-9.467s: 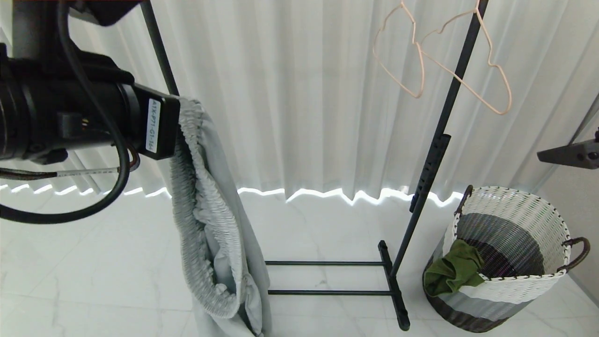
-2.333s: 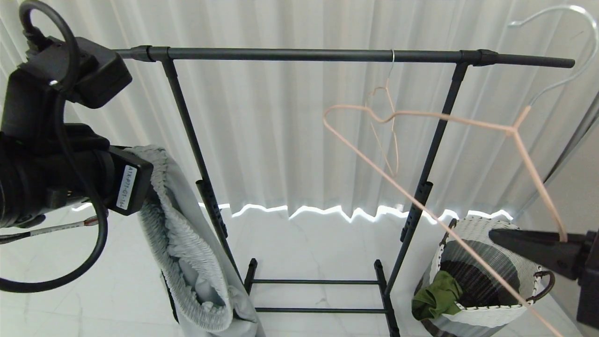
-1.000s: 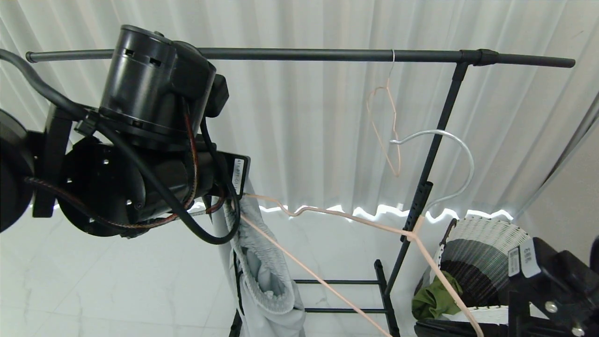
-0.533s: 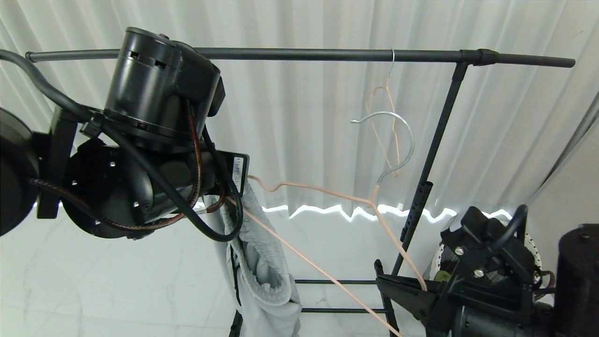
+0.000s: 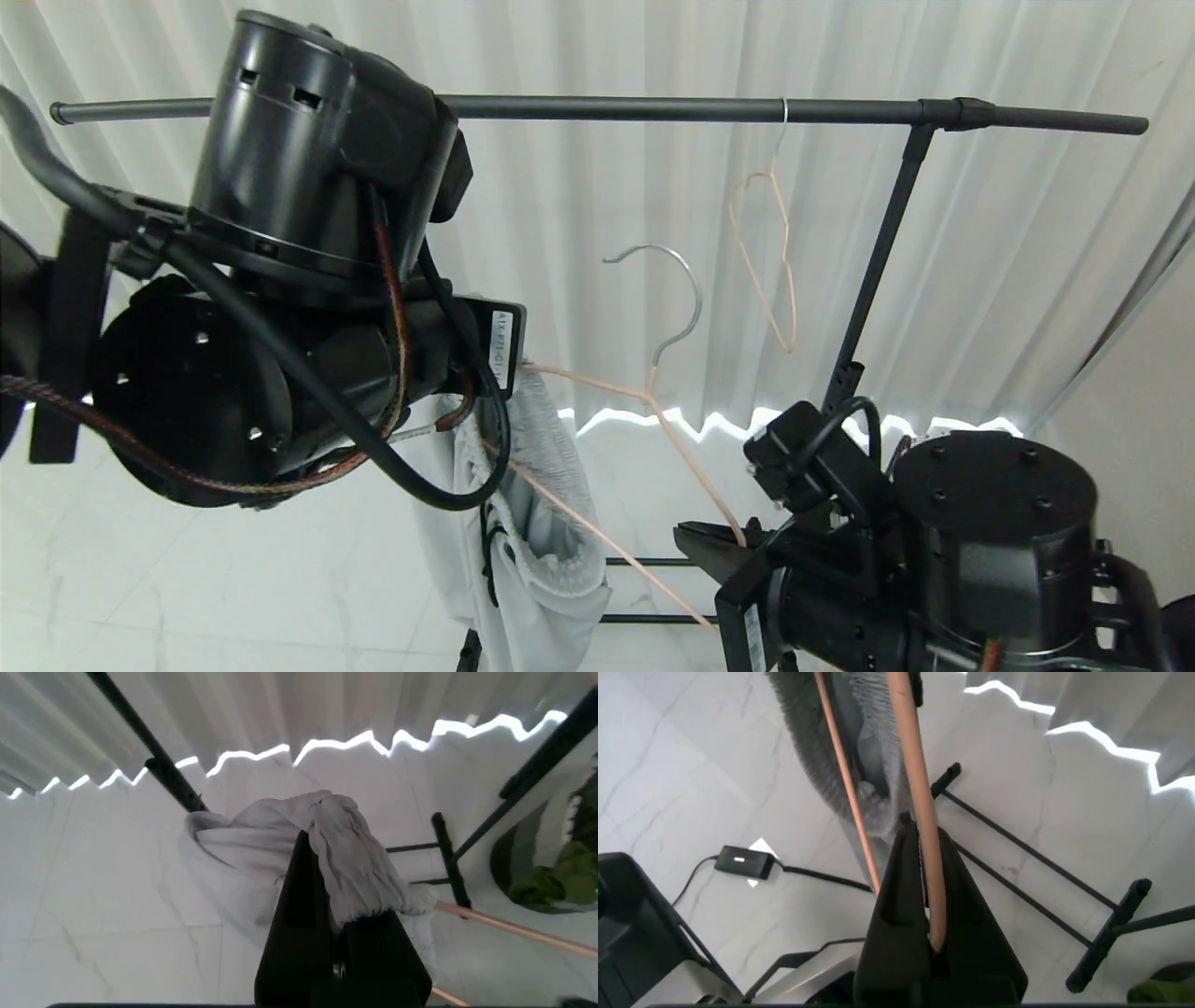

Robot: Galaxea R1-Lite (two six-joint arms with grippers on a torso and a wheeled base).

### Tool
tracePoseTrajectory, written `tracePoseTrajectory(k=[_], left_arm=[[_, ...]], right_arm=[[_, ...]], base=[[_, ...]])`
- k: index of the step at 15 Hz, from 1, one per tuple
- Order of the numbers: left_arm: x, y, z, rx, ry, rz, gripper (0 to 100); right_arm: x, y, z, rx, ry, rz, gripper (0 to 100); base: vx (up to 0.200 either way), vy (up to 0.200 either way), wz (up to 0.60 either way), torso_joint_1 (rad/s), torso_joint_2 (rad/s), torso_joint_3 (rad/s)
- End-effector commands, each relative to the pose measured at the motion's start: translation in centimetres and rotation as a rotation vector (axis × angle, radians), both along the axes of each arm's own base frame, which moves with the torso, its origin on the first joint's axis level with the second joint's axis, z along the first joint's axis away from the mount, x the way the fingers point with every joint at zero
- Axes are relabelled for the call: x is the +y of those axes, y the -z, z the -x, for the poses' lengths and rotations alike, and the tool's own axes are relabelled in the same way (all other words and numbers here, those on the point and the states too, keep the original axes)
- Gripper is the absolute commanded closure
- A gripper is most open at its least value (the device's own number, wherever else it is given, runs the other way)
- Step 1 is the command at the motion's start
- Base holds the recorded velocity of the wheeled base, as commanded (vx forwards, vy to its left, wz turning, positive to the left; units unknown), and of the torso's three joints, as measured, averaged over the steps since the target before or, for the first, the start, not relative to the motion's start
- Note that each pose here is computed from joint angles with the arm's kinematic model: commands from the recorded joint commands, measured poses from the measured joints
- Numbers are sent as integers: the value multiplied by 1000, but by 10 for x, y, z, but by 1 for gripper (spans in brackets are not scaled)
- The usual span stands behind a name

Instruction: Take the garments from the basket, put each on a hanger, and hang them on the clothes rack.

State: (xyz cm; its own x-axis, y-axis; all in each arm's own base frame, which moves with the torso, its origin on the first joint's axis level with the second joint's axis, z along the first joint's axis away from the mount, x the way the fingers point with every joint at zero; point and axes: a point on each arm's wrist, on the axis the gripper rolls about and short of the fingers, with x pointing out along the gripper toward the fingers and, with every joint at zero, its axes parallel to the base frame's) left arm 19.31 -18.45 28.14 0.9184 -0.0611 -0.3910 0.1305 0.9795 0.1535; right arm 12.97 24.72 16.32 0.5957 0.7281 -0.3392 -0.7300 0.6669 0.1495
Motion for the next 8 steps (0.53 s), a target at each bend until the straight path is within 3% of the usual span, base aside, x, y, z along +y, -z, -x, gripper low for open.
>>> tracePoseTrajectory(k=[1, 8], left_arm=[[-4, -9, 11, -22, 40, 25, 100], [-21, -24, 34, -49, 143, 103, 100]], right_arm=[[12, 10, -5, 13, -1, 28, 100], [26, 6, -12, -27, 21, -35, 100]], base=[[0, 0, 0, 0, 0, 0], [0, 0, 0, 0, 0, 0]])
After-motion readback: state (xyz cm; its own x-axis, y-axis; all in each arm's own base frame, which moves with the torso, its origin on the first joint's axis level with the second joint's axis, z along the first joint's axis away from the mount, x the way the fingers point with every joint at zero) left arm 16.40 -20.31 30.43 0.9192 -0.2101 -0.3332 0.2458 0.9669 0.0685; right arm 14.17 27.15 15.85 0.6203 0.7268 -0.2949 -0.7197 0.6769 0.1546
